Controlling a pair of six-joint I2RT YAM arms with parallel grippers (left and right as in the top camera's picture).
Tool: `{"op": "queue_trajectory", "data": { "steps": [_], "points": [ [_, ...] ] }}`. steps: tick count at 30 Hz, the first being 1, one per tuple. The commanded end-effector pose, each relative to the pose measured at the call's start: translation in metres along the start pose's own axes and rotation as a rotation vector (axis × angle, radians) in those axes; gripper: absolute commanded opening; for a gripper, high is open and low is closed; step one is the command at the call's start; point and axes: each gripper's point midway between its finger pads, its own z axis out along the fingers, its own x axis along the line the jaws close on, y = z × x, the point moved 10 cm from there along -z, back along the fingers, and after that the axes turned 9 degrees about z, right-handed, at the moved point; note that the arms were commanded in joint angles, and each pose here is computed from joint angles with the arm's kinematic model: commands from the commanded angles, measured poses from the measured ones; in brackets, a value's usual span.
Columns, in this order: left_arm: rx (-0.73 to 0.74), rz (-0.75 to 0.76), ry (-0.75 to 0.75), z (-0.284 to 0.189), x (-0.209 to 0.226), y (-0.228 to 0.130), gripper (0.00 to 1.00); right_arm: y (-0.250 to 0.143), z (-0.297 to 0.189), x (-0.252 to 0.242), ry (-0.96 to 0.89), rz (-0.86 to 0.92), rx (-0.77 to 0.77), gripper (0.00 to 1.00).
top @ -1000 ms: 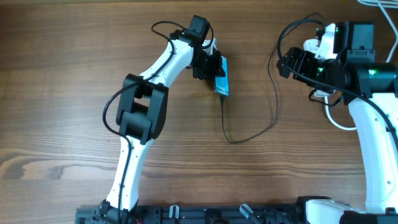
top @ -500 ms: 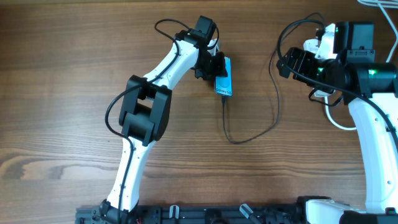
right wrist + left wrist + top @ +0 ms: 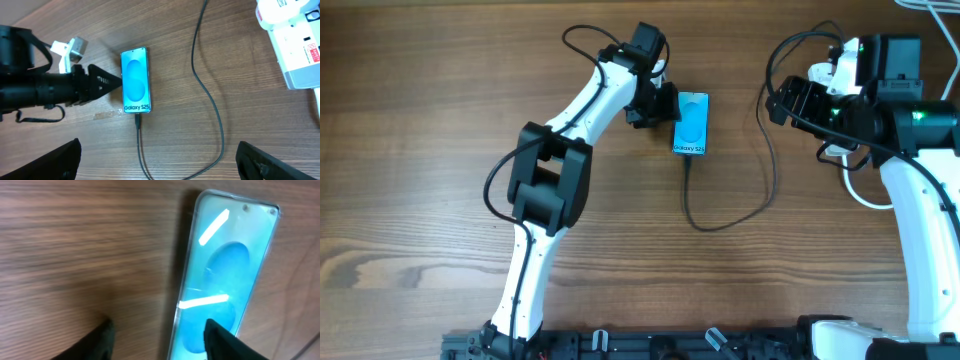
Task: Plug charger to phone and switch on socket
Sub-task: 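Open the left gripper and lift it away from the phone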
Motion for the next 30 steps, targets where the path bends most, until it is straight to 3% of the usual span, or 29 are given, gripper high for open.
{"op": "queue_trajectory", "data": {
  "steps": [1,2,3,4,8,12,18,26,30],
  "points": [
    [-0.139,0.014,0.04,-0.067,0.01,0.011,0.65,0.005,0.013,-0.005,-0.04,-0.005,-0.004,0.99],
    [-0.189,0.014,0.032,-0.092,0.008,0.013,0.68,0.008,0.016,-0.005,-0.05,0.0,-0.014,0.99],
    [-0.245,0.014,0.023,-0.12,0.007,0.014,0.8,0.011,0.019,-0.007,-0.077,0.018,-0.037,0.99],
    [-0.3,0.013,0.017,-0.15,0.006,0.012,1.0,0.016,0.022,-0.009,-0.116,0.032,-0.073,0.99],
    [-0.479,-0.038,0.049,-0.259,0.02,-0.015,1.0,0.03,0.02,-0.019,-0.27,0.033,-0.214,0.99],
    [-0.54,-0.154,0.209,-0.31,0.052,-0.044,1.0,0.037,0.015,-0.027,-0.402,0.04,-0.315,0.99],
    [-0.46,-0.283,0.279,-0.321,0.089,-0.064,1.0,0.061,0.027,-0.053,-0.436,0.111,-0.364,0.99],
    [-0.445,-0.293,0.282,-0.321,0.092,-0.066,1.0,0.079,0.015,-0.117,-0.529,0.266,-0.372,1.0],
    [-0.445,-0.293,0.282,-0.321,0.092,-0.066,1.0,0.092,0.017,-0.132,-0.63,0.288,-0.464,0.99]
  ]
}}
